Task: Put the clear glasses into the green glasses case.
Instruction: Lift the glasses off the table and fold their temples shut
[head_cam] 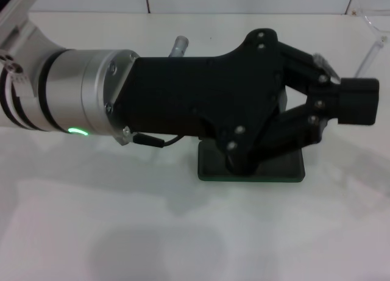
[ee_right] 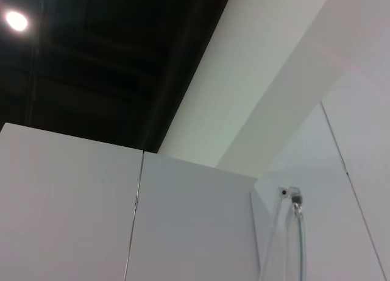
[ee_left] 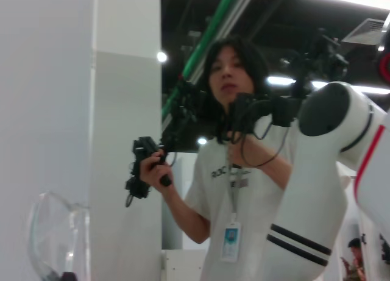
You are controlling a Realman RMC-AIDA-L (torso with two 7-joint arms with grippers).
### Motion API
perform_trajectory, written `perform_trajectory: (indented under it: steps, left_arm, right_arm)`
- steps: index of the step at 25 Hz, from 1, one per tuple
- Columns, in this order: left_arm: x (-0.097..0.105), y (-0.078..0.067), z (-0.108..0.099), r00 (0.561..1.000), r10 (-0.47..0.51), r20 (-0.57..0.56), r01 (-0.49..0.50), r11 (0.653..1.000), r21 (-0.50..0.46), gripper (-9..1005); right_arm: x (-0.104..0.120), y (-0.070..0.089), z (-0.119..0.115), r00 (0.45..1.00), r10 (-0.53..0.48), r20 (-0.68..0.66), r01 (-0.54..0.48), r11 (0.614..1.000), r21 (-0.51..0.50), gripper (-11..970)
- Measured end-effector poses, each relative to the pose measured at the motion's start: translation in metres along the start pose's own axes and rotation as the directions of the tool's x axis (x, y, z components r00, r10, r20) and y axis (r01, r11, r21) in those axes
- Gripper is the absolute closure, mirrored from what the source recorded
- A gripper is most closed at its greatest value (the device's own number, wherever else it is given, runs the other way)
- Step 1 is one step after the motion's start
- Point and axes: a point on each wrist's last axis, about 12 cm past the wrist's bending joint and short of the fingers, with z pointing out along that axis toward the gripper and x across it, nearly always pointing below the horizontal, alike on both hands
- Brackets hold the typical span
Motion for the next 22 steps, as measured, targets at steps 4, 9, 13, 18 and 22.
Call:
perform_trajectory:
  steps: [4, 9, 13, 18, 22]
  left_arm:
    - [0.000, 0.002, 0.001, 1.000, 0.001, 0.001, -0.001, 1.000, -0.008, 943]
    - [-0.001, 0.003, 0.002, 1.000, 0.013, 0.011, -0.013, 1.000, -0.013, 942]
    - [-0.003, 0.003, 0.002, 0.999, 0.026, 0.030, -0.025, 1.000, -0.016, 942]
    - [-0.005, 0.005, 0.001, 0.998, 0.033, 0.044, -0.032, 0.999, -0.034, 942]
    - [-0.006, 0.007, 0.001, 0.998, 0.036, 0.044, -0.034, 0.998, -0.046, 942]
  right_arm:
    - [0.000, 0.000, 0.001, 1.000, -0.002, -0.001, 0.002, 1.000, -0.001, 906]
    - [0.001, -0.001, 0.002, 1.000, 0.001, -0.001, -0.001, 1.000, -0.004, 907]
    - [0.005, 0.000, 0.004, 1.000, 0.016, -0.010, -0.016, 1.000, -0.018, 907]
    - [0.013, 0.002, 0.010, 0.998, 0.047, -0.047, -0.050, 0.997, -0.051, 907]
    - [0.021, 0.003, 0.015, 0.994, 0.067, -0.088, -0.074, 0.994, -0.078, 907]
